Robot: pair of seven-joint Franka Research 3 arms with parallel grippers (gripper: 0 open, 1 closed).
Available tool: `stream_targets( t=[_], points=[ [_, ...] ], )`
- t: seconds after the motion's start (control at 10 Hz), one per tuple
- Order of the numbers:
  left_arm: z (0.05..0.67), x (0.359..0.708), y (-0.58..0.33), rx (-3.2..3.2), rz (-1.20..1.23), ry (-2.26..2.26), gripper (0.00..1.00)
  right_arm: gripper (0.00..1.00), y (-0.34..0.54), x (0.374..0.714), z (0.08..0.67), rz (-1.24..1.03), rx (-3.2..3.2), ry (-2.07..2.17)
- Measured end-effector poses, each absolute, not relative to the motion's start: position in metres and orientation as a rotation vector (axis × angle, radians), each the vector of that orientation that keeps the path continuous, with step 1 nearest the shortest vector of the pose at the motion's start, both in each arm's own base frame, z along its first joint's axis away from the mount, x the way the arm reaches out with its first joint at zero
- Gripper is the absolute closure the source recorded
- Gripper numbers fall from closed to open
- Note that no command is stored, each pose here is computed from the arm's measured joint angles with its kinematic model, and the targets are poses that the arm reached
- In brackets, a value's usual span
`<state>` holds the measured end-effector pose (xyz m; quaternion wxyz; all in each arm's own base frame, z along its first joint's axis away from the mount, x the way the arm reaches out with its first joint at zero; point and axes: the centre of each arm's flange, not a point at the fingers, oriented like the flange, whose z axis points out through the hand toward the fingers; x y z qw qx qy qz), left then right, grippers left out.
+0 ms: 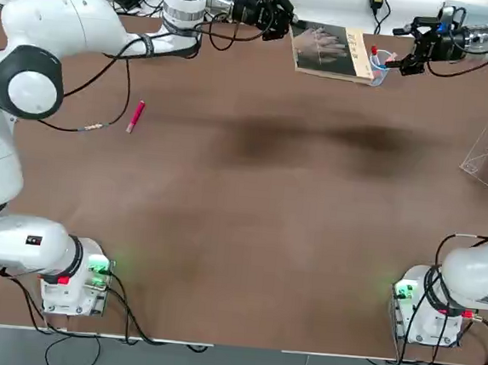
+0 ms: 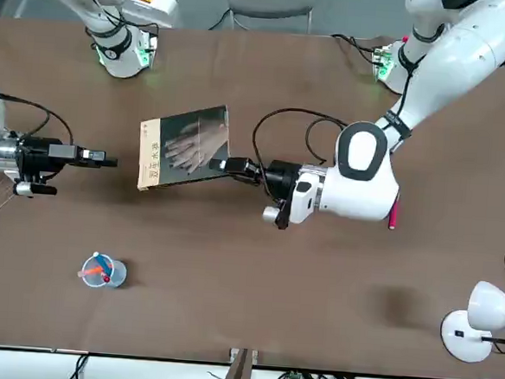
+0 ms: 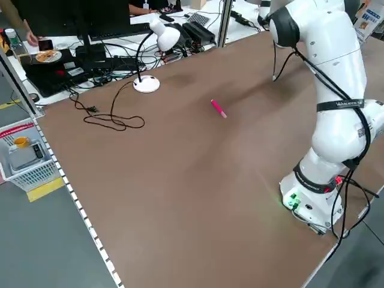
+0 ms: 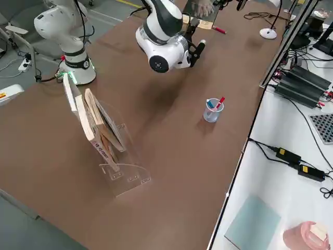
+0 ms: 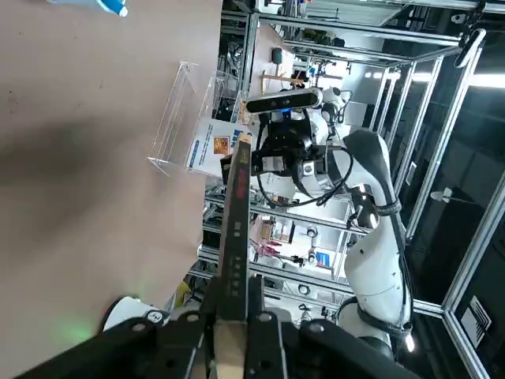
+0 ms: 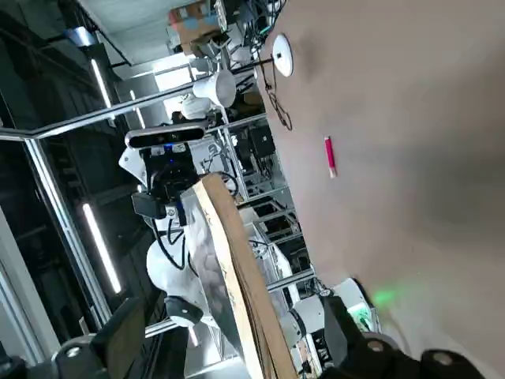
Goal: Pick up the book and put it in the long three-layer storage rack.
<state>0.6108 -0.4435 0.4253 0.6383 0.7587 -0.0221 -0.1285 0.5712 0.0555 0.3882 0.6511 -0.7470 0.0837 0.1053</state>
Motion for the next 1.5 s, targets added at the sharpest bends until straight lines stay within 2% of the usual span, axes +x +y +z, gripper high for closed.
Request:
stream_targets(
  t=[1.5],
  points=[
    [0.426,0.612,-0.443,1.734,-0.284,-0.044,0.98,0.0,0.106,0.561,0.363,0.27,-1.629,0.074]
  ],
)
